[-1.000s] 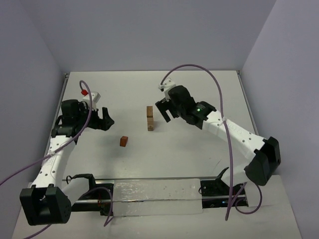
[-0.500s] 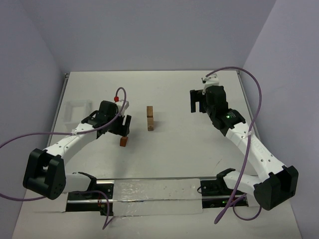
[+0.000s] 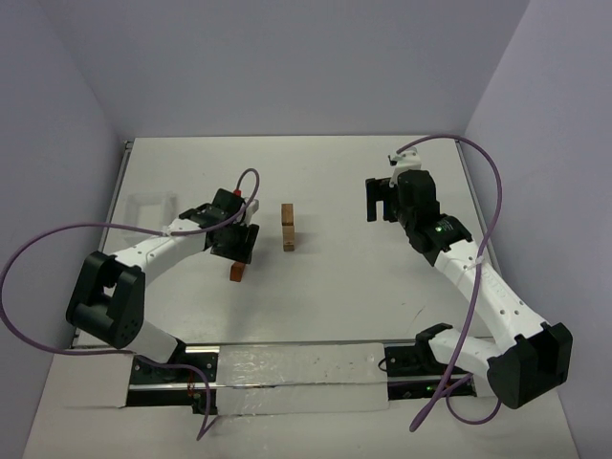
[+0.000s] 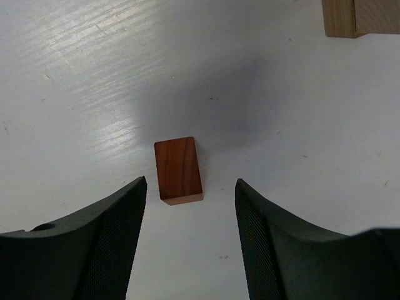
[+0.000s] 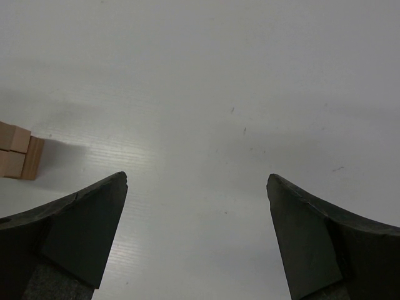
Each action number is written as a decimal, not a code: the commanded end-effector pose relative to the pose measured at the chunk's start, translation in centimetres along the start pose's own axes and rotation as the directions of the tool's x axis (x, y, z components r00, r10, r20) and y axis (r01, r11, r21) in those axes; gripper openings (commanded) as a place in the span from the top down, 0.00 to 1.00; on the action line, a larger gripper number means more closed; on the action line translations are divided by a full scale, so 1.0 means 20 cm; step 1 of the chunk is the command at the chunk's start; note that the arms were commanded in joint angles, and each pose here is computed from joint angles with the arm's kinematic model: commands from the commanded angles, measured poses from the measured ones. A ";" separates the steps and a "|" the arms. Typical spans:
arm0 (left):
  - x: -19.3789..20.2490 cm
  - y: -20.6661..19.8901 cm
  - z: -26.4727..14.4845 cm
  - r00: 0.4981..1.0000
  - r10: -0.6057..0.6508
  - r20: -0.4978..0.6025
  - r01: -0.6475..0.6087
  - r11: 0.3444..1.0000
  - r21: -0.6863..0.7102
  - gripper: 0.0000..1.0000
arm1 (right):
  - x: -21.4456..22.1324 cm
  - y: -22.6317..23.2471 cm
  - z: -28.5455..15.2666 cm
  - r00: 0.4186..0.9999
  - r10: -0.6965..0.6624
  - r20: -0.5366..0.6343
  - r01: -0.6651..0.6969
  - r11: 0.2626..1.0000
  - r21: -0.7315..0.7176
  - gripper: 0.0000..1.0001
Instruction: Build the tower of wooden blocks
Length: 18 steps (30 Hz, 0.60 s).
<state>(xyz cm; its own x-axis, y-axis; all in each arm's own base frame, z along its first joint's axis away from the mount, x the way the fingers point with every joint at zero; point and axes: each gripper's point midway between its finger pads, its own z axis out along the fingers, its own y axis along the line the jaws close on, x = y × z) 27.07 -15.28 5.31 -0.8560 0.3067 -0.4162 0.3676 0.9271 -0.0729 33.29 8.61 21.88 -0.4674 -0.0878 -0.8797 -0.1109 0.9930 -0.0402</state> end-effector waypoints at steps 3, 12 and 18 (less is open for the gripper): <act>0.04 -0.02 -0.02 0.998 -0.026 -0.064 0.027 1.000 0.003 0.36 | -0.10 0.00 -0.01 0.998 0.027 0.065 -0.026 1.000 -0.011 0.00; 0.06 -0.03 0.00 0.995 -0.029 -0.093 0.030 0.999 0.017 0.39 | -0.10 0.02 -0.01 0.998 0.021 0.056 -0.019 0.999 -0.029 0.00; 0.07 -0.03 0.03 0.994 -0.031 -0.108 0.033 0.999 0.014 0.40 | -0.09 0.02 0.00 0.999 0.022 0.050 -0.021 0.999 -0.030 0.00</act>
<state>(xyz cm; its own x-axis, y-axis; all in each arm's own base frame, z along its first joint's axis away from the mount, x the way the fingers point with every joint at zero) 25.28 -14.70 3.61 -0.9024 0.3079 -0.3016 0.3454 0.9352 -0.0787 33.28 8.97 21.72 -0.4724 -0.0867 -0.8771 -0.1312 0.9910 -0.0273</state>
